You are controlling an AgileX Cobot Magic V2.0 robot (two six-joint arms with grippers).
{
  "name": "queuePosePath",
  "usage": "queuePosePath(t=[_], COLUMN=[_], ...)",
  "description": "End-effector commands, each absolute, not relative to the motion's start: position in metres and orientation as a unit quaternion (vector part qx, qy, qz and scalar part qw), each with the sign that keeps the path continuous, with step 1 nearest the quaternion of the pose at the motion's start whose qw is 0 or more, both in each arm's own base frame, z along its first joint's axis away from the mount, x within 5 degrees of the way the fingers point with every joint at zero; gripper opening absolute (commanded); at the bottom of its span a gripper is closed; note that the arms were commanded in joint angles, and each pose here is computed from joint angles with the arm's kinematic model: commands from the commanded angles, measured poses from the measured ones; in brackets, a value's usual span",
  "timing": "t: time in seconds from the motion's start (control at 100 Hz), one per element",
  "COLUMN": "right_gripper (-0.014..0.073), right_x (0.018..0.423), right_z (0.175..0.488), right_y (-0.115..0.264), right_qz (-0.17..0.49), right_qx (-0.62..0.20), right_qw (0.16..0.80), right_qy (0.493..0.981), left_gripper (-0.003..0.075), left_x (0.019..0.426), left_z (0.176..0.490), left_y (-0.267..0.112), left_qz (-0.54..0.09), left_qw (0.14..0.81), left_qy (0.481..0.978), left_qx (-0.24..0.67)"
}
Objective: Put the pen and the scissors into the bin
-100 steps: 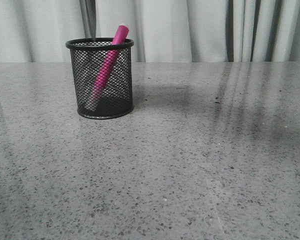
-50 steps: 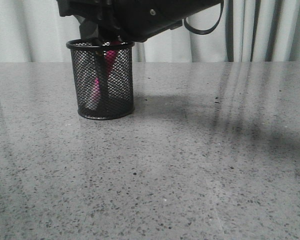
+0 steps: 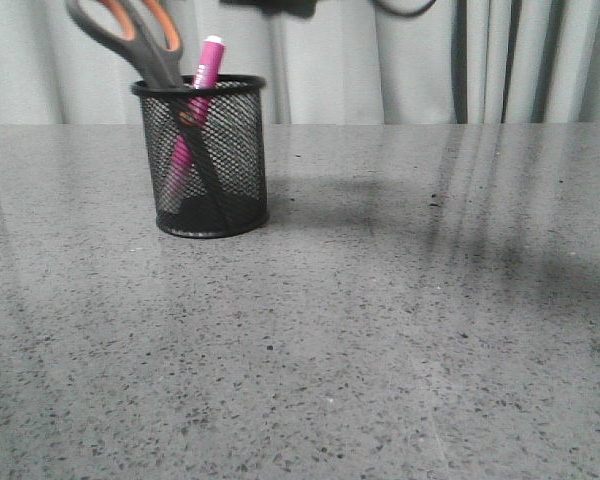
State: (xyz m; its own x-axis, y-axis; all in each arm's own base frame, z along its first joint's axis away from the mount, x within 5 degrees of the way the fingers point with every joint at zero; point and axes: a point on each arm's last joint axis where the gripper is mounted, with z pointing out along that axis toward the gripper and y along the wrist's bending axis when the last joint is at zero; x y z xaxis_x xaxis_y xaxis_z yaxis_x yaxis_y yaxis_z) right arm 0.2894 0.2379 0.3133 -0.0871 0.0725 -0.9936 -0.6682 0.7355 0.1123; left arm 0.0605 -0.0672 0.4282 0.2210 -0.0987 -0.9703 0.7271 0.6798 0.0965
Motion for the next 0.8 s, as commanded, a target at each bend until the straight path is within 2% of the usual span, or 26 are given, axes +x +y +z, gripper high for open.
queuePosePath(t=[0.0, 0.02, 0.06, 0.09, 0.14, 0.15, 0.34, 0.46, 0.62, 0.79], right_gripper=[0.043, 0.04, 0.0278, 0.0174, -0.006, -0.0082, -0.0059, -0.0059, -0.0059, -0.0059], right_x=[0.269, 0.265, 0.257, 0.248, 0.235, 0.233, 0.174, 0.134, 0.092, 0.07], right_z=[0.374, 0.38, 0.388, 0.397, 0.405, 0.404, 0.405, 0.378, 0.343, 0.316], right_y=[0.218, 0.214, 0.207, 0.199, 0.186, 0.184, 0.126, 0.088, 0.051, 0.033], right_qz=[0.309, 0.307, 0.296, 0.286, 0.256, 0.247, 0.155, 0.117, 0.102, 0.104], right_qx=[-0.203, -0.202, -0.205, -0.209, -0.225, -0.229, -0.256, -0.253, -0.241, -0.235], right_qw=[0.706, 0.705, 0.697, 0.693, 0.677, 0.669, 0.636, 0.606, 0.594, 0.607], right_qy=[0.604, 0.606, 0.621, 0.628, 0.652, 0.662, 0.711, 0.745, 0.76, 0.752], left_gripper=[-0.001, -0.002, -0.0019, -0.0019, -0.0019, -0.0019, -0.0019, -0.0019, -0.0019, -0.0019], left_x=[0.054, 0.054, 0.052, 0.05, 0.048, 0.047, 0.042, 0.045, 0.052, 0.054], left_z=[0.433, 0.431, 0.425, 0.418, 0.408, 0.406, 0.352, 0.322, 0.293, 0.284], left_y=[-0.057, -0.056, -0.051, -0.047, -0.041, -0.041, -0.034, -0.032, -0.034, -0.035], left_qz=[-0.263, -0.261, -0.253, -0.249, -0.243, -0.243, -0.229, -0.223, -0.21, -0.208], left_qw=[0.758, 0.76, 0.767, 0.771, 0.775, 0.775, 0.76, 0.744, 0.721, 0.712], left_qy=[0.537, 0.536, 0.536, 0.537, 0.541, 0.542, 0.577, 0.606, 0.639, 0.649], left_qx=[0.262, 0.26, 0.246, 0.234, 0.216, 0.214, 0.192, 0.169, 0.168, 0.17])
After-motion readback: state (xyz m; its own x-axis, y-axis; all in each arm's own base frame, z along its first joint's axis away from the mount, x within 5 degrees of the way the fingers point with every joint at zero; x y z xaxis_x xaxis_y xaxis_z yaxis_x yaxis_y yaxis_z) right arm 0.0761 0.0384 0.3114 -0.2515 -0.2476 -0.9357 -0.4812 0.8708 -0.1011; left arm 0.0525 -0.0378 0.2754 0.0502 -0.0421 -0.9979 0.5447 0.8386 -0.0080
